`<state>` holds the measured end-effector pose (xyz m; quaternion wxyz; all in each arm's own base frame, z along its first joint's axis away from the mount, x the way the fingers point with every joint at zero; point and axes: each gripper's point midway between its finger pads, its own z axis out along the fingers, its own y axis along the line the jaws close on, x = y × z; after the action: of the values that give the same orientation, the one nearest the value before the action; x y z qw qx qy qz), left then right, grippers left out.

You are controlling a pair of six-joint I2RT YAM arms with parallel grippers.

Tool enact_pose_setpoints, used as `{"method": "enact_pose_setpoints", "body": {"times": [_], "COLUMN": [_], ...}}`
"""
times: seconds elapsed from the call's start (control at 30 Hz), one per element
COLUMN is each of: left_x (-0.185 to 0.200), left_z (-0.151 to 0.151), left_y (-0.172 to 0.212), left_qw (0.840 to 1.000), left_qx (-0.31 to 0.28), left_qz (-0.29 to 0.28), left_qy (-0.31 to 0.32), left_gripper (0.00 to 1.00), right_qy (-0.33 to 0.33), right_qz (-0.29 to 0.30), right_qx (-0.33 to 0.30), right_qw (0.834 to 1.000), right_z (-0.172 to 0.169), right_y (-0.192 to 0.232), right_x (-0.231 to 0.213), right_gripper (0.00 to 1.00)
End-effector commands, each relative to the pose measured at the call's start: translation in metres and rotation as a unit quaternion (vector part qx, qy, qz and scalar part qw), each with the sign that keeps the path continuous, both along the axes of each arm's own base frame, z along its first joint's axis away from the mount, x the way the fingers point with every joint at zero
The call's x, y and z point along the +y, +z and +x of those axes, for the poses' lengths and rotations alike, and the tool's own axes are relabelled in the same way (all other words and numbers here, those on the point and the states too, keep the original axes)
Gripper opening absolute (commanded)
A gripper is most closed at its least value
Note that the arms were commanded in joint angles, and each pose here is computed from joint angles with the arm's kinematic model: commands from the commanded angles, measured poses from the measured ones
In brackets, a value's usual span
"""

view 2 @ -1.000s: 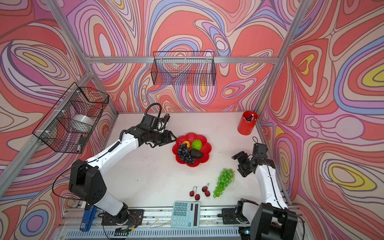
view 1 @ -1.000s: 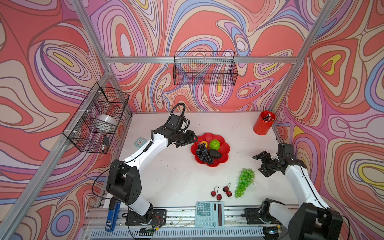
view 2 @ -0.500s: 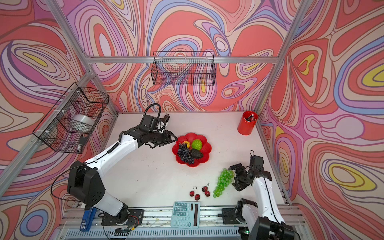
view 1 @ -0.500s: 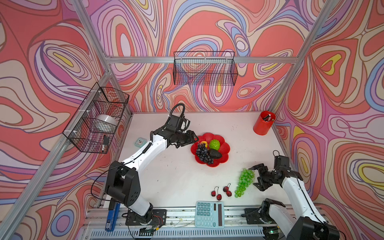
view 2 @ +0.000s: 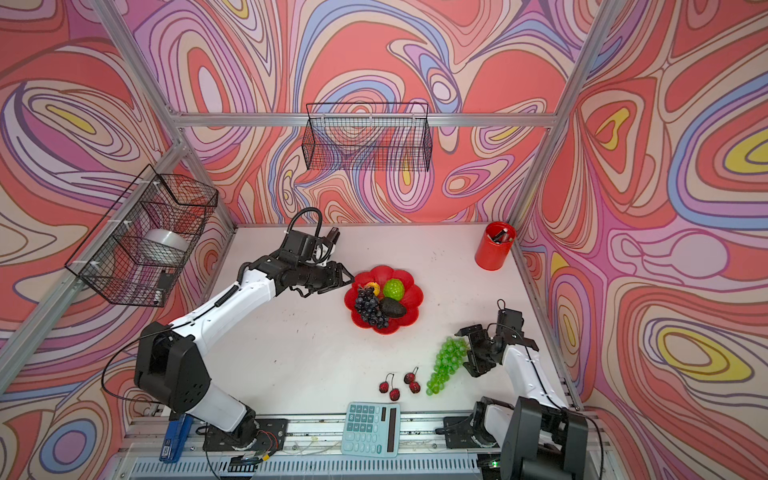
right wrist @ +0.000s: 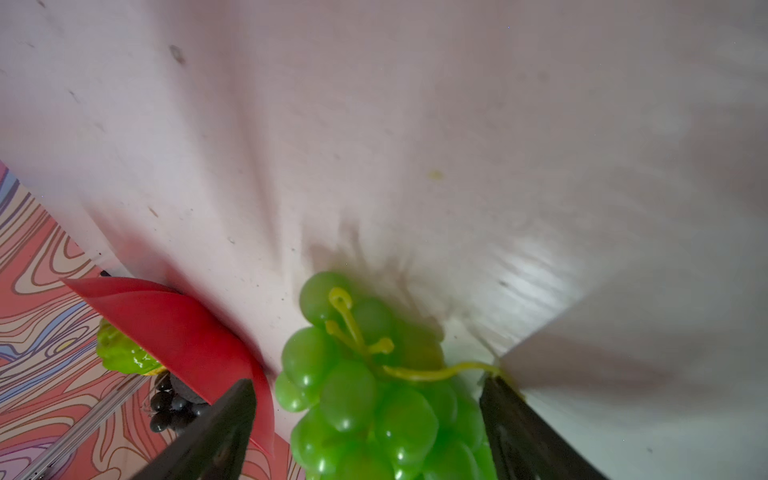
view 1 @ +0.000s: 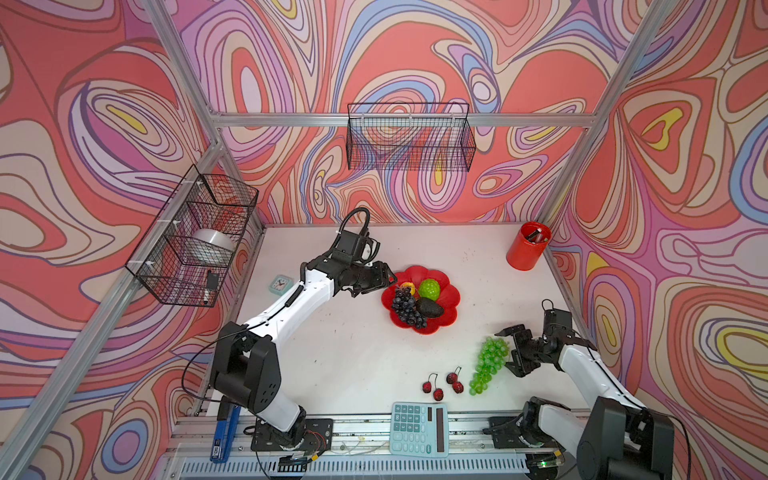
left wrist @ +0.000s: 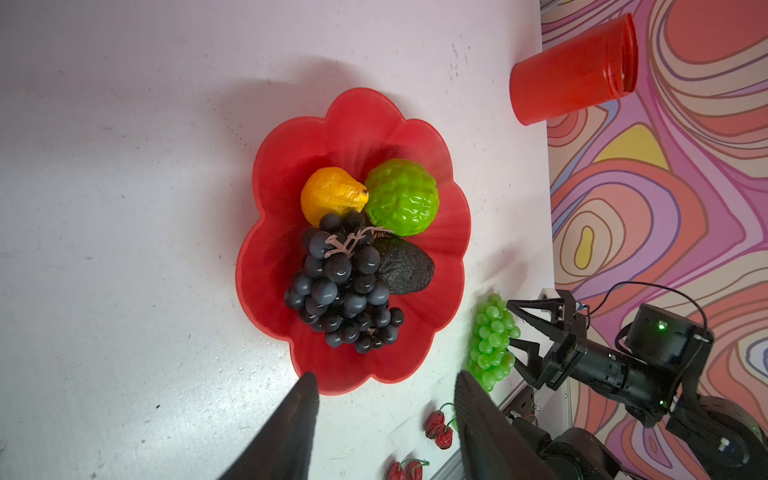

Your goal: Place and organize the fake fruits in the fruit bowl

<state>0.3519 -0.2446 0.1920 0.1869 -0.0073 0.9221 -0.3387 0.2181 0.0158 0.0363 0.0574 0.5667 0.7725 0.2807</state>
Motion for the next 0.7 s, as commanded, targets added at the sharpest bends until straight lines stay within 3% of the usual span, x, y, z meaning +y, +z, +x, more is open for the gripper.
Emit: {"method": "enact_pose_setpoints", "body": {"times": [0.0,0.23,0.67], "left_x": [0.004,0.003,0.002], "left_z": [-0.004,-0.003,-0.001], "left_y": [0.016,0.016,0.018], "left_qw": [1.000,1.000,1.000], "left_qx": [-0.016,-0.011,-0.009], "left_qz": [0.009,0.011,0.016], "left_qy": [-0.001,0.000,0.006], "left_gripper": [0.56,0.56,0.56], "right_qy": [0.002,0.024,0.064], "right_qz": [-0.053,-0.086,-0.057], "right_qx": [-0.027,-0.041,-0.075], "right_qw": [0.998,0.995,0.994], "right_z": [0.020,0.044,0.067], "right_y": [0.004,0.003,-0.002], "right_x": [-0.020,-0.034,-0.025], "right_gripper": [0.88,0.83,0.53]}}
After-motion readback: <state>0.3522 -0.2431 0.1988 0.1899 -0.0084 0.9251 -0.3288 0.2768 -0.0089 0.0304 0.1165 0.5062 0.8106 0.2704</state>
